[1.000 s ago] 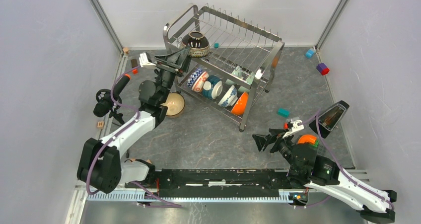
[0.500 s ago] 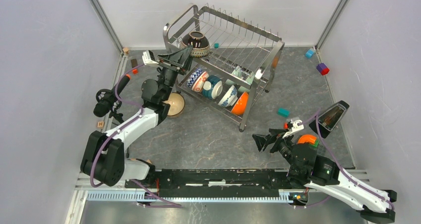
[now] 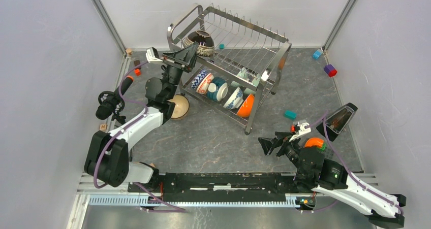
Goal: Unload the bowls from the dish rack
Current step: Pick up the bowl from the dish rack.
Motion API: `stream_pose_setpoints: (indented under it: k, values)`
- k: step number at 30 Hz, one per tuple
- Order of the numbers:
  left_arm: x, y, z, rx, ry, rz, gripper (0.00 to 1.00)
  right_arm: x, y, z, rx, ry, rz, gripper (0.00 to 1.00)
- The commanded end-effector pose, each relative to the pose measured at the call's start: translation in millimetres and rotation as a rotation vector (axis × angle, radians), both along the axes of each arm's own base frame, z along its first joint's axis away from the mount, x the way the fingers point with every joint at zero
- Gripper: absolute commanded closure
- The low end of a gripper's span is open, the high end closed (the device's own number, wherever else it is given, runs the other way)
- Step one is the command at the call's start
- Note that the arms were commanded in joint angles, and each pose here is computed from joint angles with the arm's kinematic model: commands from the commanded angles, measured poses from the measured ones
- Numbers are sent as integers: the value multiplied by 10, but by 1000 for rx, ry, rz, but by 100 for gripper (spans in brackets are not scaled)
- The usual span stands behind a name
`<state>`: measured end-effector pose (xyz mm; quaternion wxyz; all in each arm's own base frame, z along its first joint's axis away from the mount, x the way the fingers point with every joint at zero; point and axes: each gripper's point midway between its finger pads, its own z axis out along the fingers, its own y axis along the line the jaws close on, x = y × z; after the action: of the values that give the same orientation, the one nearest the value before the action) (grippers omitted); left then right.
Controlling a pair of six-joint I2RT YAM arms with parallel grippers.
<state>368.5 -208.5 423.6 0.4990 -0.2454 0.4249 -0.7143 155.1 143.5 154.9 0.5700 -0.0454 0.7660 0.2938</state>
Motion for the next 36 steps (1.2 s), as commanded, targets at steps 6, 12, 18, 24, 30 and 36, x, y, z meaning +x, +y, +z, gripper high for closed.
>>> stream_pose_setpoints:
  k: [6, 12, 18, 24, 30, 36]
  values:
    - [17, 78, 344, -34, -80, 43, 87, -8, 25, 104, 49, -29, 13, 4]
    - [60, 64, 431, -47, -96, 41, 98, -17, 28, 116, 57, -31, 19, 4]
    - [86, -24, 662, -57, -163, 9, 98, -20, 32, 123, 64, -33, 21, 4]
    - [106, -43, 843, -72, -203, 8, 98, -21, 34, 110, 59, -30, 22, 4]
    - [80, 11, 946, -81, -224, 31, 98, -23, 35, 119, 66, -31, 23, 4]
    - [-107, -27, 1158, -76, -305, 27, 98, -33, 42, 118, 68, -29, 29, 4]
